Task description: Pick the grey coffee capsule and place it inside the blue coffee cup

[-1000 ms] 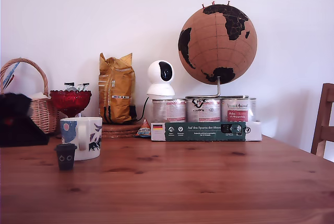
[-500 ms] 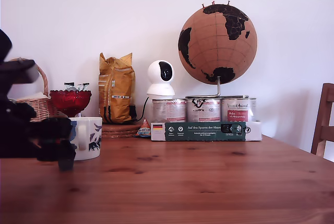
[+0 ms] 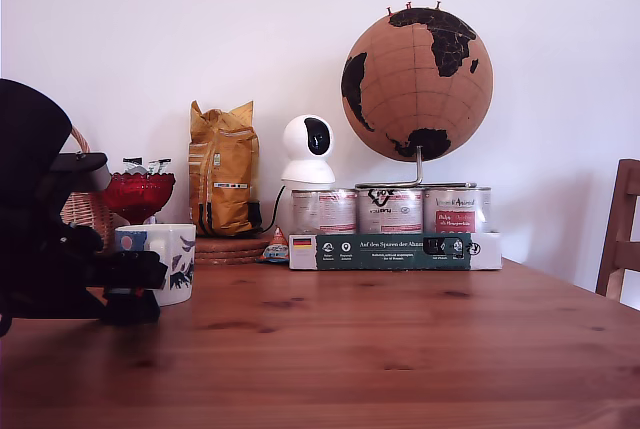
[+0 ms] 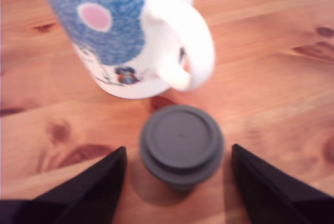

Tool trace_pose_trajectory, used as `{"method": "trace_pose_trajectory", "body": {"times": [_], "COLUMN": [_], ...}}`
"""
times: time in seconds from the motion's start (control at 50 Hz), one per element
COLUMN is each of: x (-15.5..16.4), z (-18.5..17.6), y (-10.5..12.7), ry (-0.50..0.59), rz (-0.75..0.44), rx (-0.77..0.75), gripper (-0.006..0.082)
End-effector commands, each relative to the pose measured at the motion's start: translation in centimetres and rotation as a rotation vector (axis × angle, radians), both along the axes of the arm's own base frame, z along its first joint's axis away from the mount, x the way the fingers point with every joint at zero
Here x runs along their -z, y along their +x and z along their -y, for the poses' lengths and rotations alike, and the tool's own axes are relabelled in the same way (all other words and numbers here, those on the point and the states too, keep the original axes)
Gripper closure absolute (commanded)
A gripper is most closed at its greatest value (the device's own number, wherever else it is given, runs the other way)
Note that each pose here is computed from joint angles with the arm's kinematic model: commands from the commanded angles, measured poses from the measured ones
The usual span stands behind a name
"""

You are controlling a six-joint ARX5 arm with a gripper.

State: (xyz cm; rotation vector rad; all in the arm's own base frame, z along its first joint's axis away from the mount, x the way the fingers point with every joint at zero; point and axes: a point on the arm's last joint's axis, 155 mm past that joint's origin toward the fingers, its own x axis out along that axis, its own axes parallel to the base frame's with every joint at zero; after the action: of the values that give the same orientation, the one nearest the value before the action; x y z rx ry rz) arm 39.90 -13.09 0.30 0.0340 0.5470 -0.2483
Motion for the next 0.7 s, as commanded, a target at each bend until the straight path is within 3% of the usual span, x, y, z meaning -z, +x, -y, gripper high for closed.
{"method": "trace_pose_trajectory", "body": {"times": [0.0,0.12,0.28,0.52,0.68], "x": [0.6,0.4,0.3,-1.2,-4.2], "z": [-0.6,-1.1,-0.7,-0.8,-2.0], "y": [0.2,0.6,0.6,1.3,2.3], "ry": [0.008,0.002,-0.015,-0.029,-0.033], "rz": [-0.012,-0.005,-0.009,0.042,0.127], "rx": [-0.012,-0.023,-0.003,-0.010,-0.063], "gripper": [0.0343,0.0467,0.0553,0.0583,0.0586]}}
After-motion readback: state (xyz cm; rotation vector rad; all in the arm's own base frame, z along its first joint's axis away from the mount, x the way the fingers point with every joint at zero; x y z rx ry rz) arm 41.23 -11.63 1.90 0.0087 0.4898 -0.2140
